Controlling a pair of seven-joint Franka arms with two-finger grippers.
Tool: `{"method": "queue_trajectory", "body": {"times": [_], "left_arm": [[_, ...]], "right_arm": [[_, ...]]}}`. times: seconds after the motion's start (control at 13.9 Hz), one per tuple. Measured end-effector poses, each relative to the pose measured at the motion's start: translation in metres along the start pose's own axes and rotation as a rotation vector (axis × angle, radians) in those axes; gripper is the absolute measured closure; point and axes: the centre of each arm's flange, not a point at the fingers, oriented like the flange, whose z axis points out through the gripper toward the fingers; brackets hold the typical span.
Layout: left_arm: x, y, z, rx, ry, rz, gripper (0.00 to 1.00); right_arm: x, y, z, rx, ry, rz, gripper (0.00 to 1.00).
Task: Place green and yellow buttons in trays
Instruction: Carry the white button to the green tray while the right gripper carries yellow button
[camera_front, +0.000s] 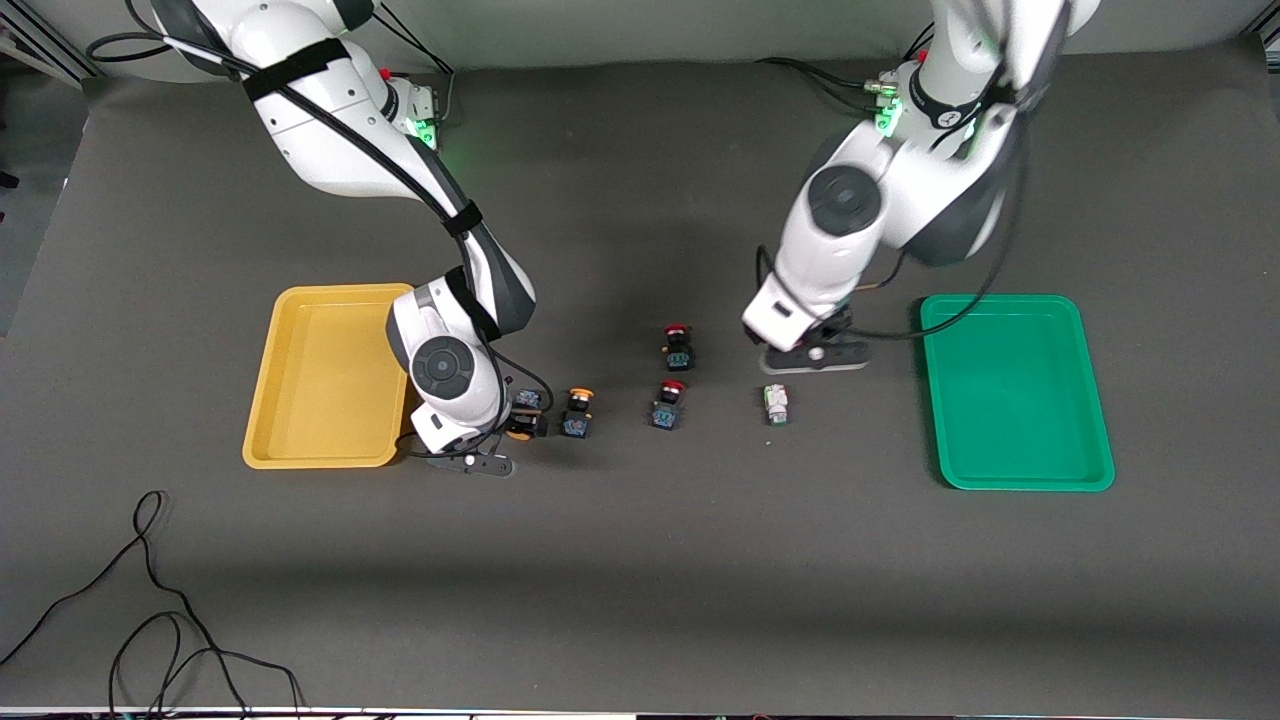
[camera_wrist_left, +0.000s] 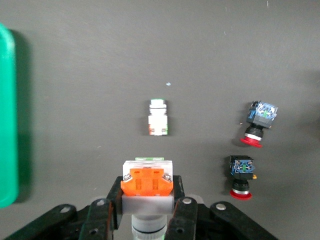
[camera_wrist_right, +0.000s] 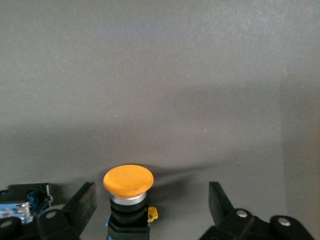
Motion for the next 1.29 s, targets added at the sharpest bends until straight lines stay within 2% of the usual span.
{"method": "queue_trajectory", "body": {"times": [0.22,0.5,0.72,0.93,1.15,1.29], "left_arm": [[0.022,-0.058,-0.043,-0.028,-0.035,-0.039,0.59],[0.056,-0.181,-0.069,-0.02,-0.089,-0.052,0.59],[0.074,-0.257,-0.062,-0.023,-0.1,-0.036,0.59],[0.085,-0.301,-0.021,-0.021,-0.099,-0.009,0.59],[0.085,-0.309,0.062,0.033,-0.071,0.034,0.59],[0.079,-0.307,0.126,0.045,-0.051,0.06,0.59]], "right_arm": [[-0.003,-0.003,0.004,-0.004,-0.004,0.002,0.01],[-0.008,-0.01,0.003,0.007,-0.011,0.009,0.07],[-0.012,-0.015,0.003,0.01,-0.011,0.002,0.3],[-0.012,-0.015,0.003,0.01,-0.011,0.002,0.32],[-0.013,-0.018,0.002,0.017,-0.002,-0.003,0.65],[-0.014,-0.02,0.001,0.018,0.001,-0.006,0.68]]}}
